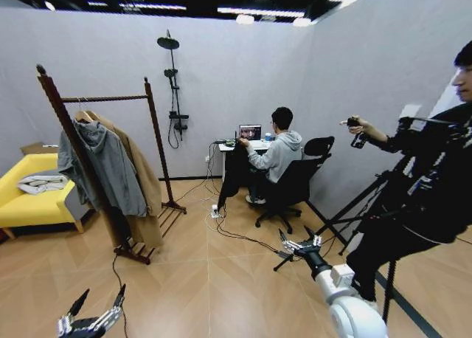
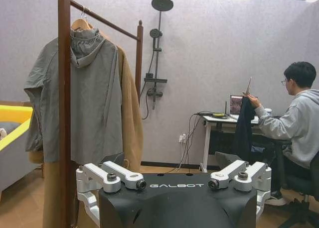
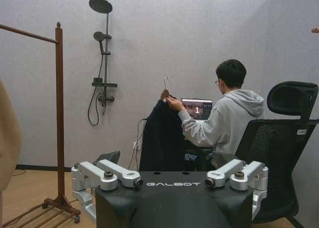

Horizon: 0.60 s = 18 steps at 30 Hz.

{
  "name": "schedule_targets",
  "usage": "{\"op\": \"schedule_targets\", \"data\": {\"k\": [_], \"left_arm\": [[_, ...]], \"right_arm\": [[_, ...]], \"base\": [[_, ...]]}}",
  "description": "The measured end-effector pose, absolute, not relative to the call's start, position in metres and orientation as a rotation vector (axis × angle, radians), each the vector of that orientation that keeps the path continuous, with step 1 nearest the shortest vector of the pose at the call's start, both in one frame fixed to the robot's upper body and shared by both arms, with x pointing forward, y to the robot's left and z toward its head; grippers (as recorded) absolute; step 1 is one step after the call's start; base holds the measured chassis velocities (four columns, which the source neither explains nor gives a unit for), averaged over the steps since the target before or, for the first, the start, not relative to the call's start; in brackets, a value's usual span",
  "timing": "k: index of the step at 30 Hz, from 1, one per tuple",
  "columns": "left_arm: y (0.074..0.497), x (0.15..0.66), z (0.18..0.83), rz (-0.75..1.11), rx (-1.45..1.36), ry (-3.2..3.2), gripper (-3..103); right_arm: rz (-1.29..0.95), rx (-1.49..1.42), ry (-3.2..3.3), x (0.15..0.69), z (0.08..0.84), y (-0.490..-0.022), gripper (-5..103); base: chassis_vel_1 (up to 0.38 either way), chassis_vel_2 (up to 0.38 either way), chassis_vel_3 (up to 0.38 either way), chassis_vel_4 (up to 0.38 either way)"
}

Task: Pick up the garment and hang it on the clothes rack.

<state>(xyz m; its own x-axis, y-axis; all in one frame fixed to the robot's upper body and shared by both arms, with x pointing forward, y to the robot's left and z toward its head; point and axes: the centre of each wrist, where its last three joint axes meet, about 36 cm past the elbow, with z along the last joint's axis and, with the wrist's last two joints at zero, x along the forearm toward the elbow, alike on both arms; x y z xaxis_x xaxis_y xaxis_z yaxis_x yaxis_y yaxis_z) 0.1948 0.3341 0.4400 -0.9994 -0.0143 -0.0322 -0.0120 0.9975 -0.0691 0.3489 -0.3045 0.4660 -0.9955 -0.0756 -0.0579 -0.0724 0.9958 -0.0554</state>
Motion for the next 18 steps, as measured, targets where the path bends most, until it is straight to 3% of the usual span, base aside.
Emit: {"op": "schedule_targets", "data": {"k": [18], "left_arm": [[0.3341, 0.1948, 0.4400, -0.107, -0.021, 3.107, 100]], "right_arm": [[-0.080, -0.135, 3.064, 0.3512, 0.4650, -0.3051, 100]], "base": [[0.000, 0.000, 0.000, 0.000]]}}
